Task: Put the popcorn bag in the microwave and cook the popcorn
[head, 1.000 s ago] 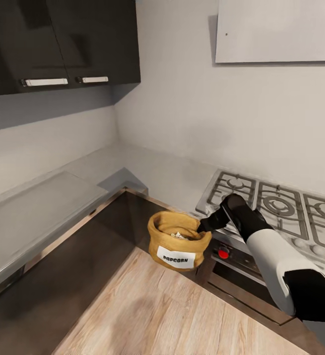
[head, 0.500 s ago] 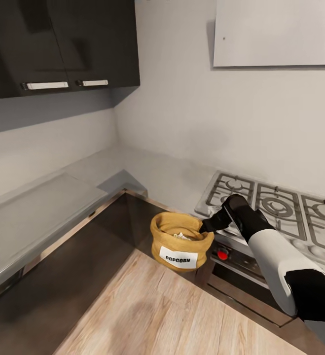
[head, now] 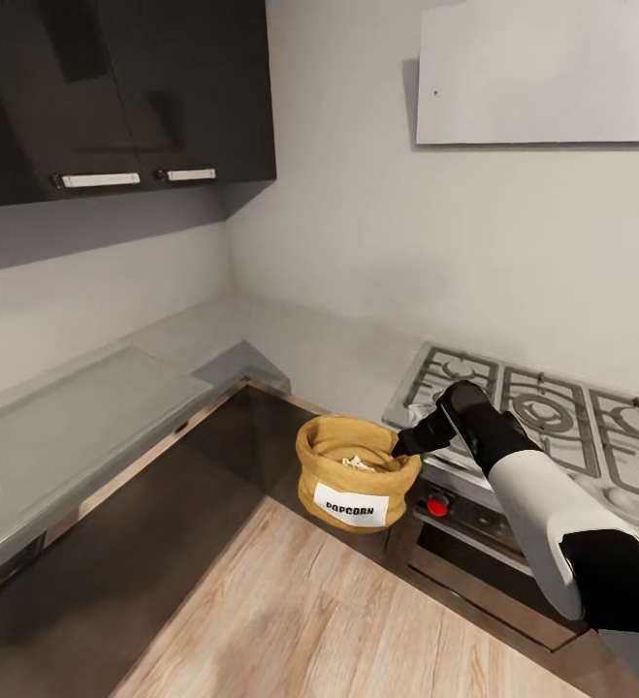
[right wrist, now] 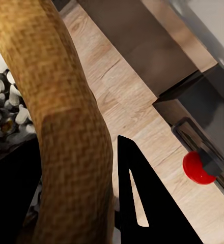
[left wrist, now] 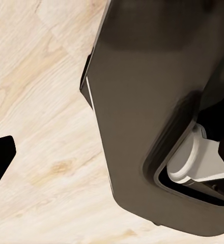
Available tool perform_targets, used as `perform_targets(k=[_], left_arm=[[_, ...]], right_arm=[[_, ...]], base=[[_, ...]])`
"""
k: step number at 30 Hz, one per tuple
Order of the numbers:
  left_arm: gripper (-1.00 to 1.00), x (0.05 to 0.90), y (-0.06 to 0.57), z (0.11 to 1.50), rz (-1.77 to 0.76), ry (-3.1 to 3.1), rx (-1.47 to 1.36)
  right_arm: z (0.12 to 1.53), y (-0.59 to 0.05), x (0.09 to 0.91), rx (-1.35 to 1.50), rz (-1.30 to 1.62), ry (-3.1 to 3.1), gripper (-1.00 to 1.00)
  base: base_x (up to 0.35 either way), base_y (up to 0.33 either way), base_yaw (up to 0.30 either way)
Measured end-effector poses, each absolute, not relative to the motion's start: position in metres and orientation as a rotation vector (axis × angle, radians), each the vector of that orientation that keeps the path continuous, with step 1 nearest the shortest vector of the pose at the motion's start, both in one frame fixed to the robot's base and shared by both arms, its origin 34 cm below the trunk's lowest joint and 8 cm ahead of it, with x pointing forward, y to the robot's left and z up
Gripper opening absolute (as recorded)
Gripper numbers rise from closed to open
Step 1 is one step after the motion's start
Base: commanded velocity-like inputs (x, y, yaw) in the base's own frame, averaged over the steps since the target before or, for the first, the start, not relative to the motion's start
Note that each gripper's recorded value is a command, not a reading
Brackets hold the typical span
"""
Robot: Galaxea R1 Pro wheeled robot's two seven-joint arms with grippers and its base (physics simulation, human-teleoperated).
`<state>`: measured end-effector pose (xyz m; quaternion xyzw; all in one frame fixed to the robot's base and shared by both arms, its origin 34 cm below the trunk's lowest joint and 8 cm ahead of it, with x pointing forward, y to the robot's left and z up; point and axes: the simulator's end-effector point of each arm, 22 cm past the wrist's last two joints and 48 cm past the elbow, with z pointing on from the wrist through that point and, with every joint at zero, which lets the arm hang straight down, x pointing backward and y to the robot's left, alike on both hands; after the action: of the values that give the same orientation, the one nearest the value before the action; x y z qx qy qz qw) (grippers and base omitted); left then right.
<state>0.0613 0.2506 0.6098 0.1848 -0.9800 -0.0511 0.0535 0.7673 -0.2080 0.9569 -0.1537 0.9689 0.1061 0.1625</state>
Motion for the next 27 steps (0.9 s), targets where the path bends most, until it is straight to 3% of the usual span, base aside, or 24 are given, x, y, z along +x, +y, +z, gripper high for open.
perform_targets(k=[18,27], left_arm=[[1.0,0.073,0.25,0.608,-0.144,-3.007,0.566],[1.0,0.079,0.25,0.608,-0.141,-3.023,0.569]], right_arm=[[0.976,-0.21,0.768,-0.436,0.292,2.736,-1.0],[0.991,-0.236,0.783,-0.38,0.11,2.695,-1.0]], base=[[0.0,0.0,0.0],[0.0,0.0,0.0]])
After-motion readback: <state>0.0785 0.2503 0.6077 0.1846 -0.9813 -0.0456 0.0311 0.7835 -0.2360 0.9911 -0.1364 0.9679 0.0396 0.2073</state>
